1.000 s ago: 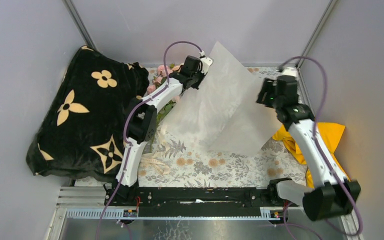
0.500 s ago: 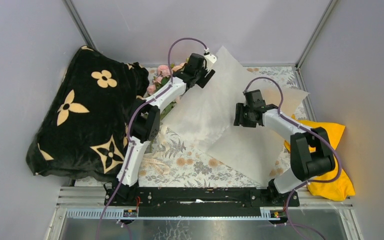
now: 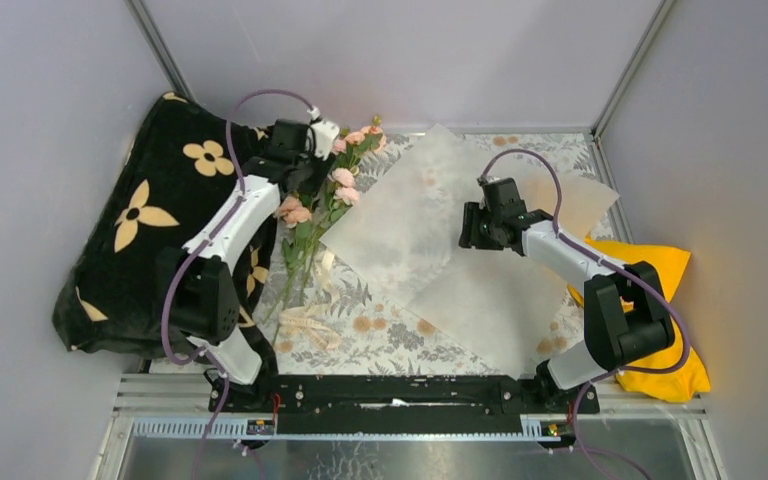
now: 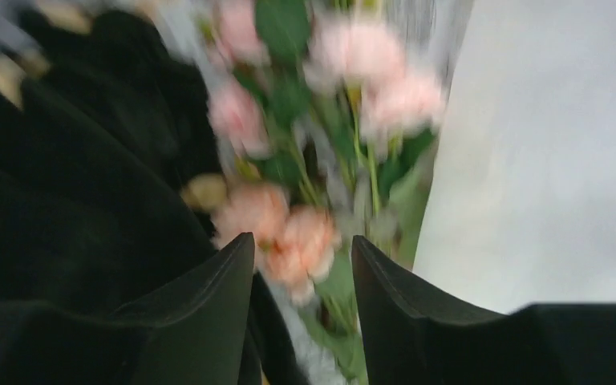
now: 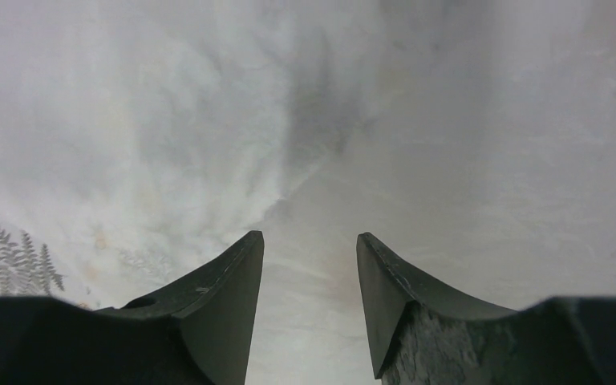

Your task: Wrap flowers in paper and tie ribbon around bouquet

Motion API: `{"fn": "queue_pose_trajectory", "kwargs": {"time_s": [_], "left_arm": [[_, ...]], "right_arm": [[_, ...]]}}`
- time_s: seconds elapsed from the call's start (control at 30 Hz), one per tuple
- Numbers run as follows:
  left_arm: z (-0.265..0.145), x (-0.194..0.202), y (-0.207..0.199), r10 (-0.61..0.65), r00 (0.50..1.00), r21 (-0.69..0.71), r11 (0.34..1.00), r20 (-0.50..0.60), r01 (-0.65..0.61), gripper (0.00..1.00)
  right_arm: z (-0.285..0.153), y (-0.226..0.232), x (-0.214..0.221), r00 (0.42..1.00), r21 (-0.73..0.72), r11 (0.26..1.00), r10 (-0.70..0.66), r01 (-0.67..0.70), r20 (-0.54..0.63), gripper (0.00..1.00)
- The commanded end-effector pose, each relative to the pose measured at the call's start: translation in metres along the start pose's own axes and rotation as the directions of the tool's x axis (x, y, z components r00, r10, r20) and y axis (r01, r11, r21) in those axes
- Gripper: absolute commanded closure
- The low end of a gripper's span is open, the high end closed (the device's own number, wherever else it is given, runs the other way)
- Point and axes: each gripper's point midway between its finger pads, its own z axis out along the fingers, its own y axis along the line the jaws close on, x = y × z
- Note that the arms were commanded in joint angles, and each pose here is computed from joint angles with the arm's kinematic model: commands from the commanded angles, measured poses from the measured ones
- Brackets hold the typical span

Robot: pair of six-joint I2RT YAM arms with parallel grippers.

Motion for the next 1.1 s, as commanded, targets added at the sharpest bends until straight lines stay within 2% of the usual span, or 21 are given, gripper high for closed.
{"fn": "queue_pose_trajectory", "kwargs": {"time_s": [0.0, 0.1, 0.27, 0.6, 0.63, 0.67, 0.7, 0.73, 0.8, 0.9, 1.0, 1.07], "left_arm": [[-0.007, 0.128, -0.047, 0.08, 0.949, 0.227, 0.974, -0.303, -0.009, 0.47], [-0.01, 0.163, -0.057, 0.125, 0.92, 0.27, 0.963, -0.371, -0.021, 0.5], [0.009, 0.192, -0.051, 0.14, 0.885, 0.234, 0.972, -0.444, -0.036, 0.7], [0.036, 0.208, -0.057, 0.093, 0.884, 0.215, 0.977, -0.458, 0.009, 0.71], [0.036, 0.209, -0.057, 0.091, 0.882, 0.209, 0.978, -0.462, 0.008, 0.73], [0.036, 0.209, -0.056, 0.086, 0.882, 0.203, 0.979, -0.464, 0.012, 0.81], [0.035, 0.208, -0.055, 0.079, 0.883, 0.194, 0.981, -0.463, 0.013, 0.93], [0.032, 0.205, -0.053, 0.068, 0.886, 0.185, 0.982, -0.459, 0.02, 1.0], [0.023, 0.194, -0.046, 0.029, 0.895, 0.165, 0.985, -0.445, 0.05, 1.0], [0.004, 0.168, -0.019, -0.095, 0.914, 0.103, 0.984, -0.393, 0.147, 1.0], [-0.021, 0.134, 0.01, -0.236, 0.925, 0.063, 0.962, -0.299, 0.266, 1.0], [-0.039, 0.104, 0.019, -0.293, 0.933, 0.089, 0.944, -0.208, 0.316, 1.0]], "right_arm": [[-0.02, 0.03, -0.025, 0.995, -0.092, 0.994, -0.041, 0.05, 0.095, 0.46], [-0.017, 0.038, -0.02, 0.995, -0.11, 0.992, -0.058, 0.066, 0.077, 0.47], [-0.012, 0.043, -0.011, 0.996, -0.12, 0.99, -0.072, 0.077, 0.048, 0.48], [-0.013, 0.037, -0.002, 0.996, -0.105, 0.991, -0.08, 0.083, 0.038, 0.47], [-0.013, 0.038, -0.002, 0.996, -0.106, 0.991, -0.082, 0.085, 0.038, 0.47], [-0.014, 0.038, -0.002, 0.996, -0.107, 0.991, -0.082, 0.085, 0.037, 0.47], [-0.015, 0.039, -0.003, 0.996, -0.108, 0.99, -0.083, 0.087, 0.037, 0.47], [-0.016, 0.039, -0.003, 0.996, -0.108, 0.99, -0.085, 0.089, 0.038, 0.47], [-0.019, 0.04, -0.006, 0.995, -0.111, 0.99, -0.087, 0.091, 0.045, 0.47], [-0.025, 0.044, -0.011, 0.994, -0.12, 0.987, -0.098, 0.104, 0.056, 0.46], [-0.032, 0.053, -0.019, 0.99, -0.147, 0.981, -0.116, 0.126, 0.075, 0.46], [-0.04, 0.064, -0.027, 0.986, -0.182, 0.972, -0.134, 0.151, 0.103, 0.45]]}}
